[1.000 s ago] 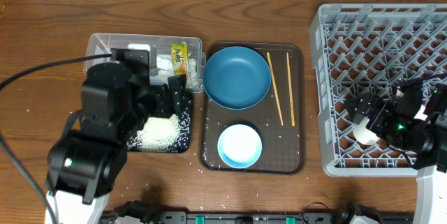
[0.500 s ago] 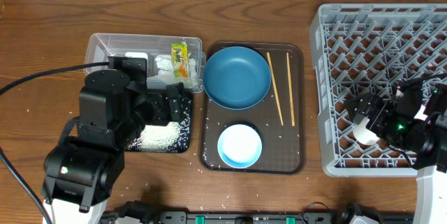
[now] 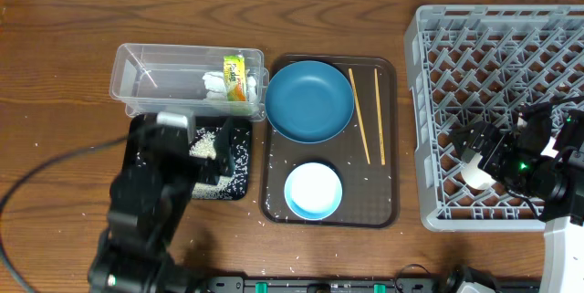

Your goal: Sort waste into correct bins and load items into the dishwasher rack

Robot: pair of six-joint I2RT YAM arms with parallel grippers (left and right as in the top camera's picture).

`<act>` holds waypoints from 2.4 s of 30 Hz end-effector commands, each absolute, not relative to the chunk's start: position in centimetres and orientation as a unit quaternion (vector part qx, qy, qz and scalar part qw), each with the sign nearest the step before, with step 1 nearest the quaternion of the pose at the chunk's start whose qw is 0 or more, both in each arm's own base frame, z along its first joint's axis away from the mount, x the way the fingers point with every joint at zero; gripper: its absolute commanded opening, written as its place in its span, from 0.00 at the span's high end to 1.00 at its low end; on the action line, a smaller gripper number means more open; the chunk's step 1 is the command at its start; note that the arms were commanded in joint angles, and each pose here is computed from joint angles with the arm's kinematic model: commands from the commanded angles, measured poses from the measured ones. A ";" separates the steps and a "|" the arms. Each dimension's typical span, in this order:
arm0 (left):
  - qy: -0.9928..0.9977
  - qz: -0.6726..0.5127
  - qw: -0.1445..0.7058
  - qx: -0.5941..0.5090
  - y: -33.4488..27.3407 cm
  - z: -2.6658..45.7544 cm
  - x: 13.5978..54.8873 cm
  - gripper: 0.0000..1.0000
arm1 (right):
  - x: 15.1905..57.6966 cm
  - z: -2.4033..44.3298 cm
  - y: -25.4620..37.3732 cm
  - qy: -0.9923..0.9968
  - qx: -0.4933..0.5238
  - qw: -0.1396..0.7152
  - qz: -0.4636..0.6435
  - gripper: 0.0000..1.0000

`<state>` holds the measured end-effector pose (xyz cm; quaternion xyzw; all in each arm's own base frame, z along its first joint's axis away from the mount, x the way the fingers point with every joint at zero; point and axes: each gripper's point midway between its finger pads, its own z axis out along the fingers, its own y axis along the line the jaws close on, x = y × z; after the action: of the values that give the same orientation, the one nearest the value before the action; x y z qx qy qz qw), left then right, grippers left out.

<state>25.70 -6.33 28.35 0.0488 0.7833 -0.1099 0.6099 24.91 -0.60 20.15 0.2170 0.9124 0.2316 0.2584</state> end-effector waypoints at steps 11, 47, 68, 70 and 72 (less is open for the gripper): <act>0.735 -0.088 0.670 0.042 -4.4 22.6 22.5 0.07 | 24.9 20.1 -0.4 0.913 0.214 0.257 0.233 0.01; 0.758 -0.082 0.646 0.041 -4.5 13.7 24.0 0.07 | 24.9 20.1 -0.4 0.913 0.214 0.257 0.234 0.01; 0.758 -0.082 0.646 0.041 -4.5 13.7 24.0 0.06 | 26.4 19.5 9.4 0.937 0.022 0.237 0.255 0.23; 0.758 -0.082 0.646 0.041 -4.5 13.7 24.0 0.06 | 25.8 18.3 11.2 0.949 -0.010 0.217 0.230 0.28; 0.758 -0.082 0.646 0.041 -4.5 13.7 24.0 0.07 | 24.8 17.1 13.9 0.954 -0.060 0.191 0.222 0.31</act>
<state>23.96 -4.92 15.32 0.0417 0.7431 -0.0956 0.6610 25.39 12.42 19.06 -0.0255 0.9389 0.2710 0.2106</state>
